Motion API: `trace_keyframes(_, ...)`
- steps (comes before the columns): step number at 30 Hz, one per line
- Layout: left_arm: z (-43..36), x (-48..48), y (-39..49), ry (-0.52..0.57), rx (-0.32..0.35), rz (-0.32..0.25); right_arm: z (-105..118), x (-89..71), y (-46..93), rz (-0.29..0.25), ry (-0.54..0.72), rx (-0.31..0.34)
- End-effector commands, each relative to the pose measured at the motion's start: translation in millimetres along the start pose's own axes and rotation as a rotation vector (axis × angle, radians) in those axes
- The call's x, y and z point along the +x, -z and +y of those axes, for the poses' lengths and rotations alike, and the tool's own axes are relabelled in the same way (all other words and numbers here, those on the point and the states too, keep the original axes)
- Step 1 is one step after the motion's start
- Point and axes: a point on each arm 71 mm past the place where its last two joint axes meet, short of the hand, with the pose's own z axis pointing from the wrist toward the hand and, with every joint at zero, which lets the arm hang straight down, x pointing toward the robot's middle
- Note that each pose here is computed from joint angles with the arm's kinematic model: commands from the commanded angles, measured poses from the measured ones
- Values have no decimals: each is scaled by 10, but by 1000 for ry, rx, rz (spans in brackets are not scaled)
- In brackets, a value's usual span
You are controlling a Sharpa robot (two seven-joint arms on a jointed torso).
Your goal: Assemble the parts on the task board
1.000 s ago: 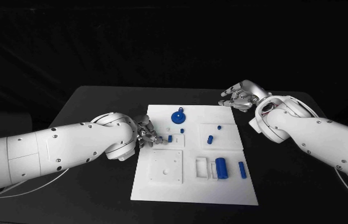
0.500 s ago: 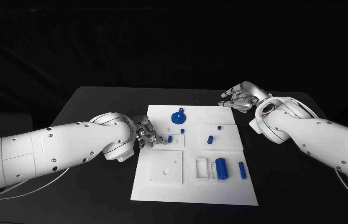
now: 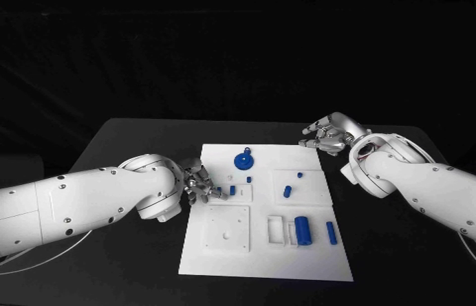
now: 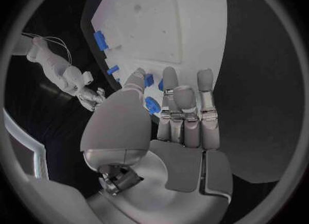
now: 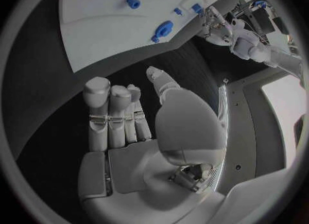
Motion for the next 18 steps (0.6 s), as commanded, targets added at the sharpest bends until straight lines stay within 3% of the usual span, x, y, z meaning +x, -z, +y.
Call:
trace_keyframes(1,50,42,6,-13,-22,34,5,11,3,10,0,-9)
trace_keyframes(18,115,-91,76,13,5,2,-22,43,18,17,-10,-11)
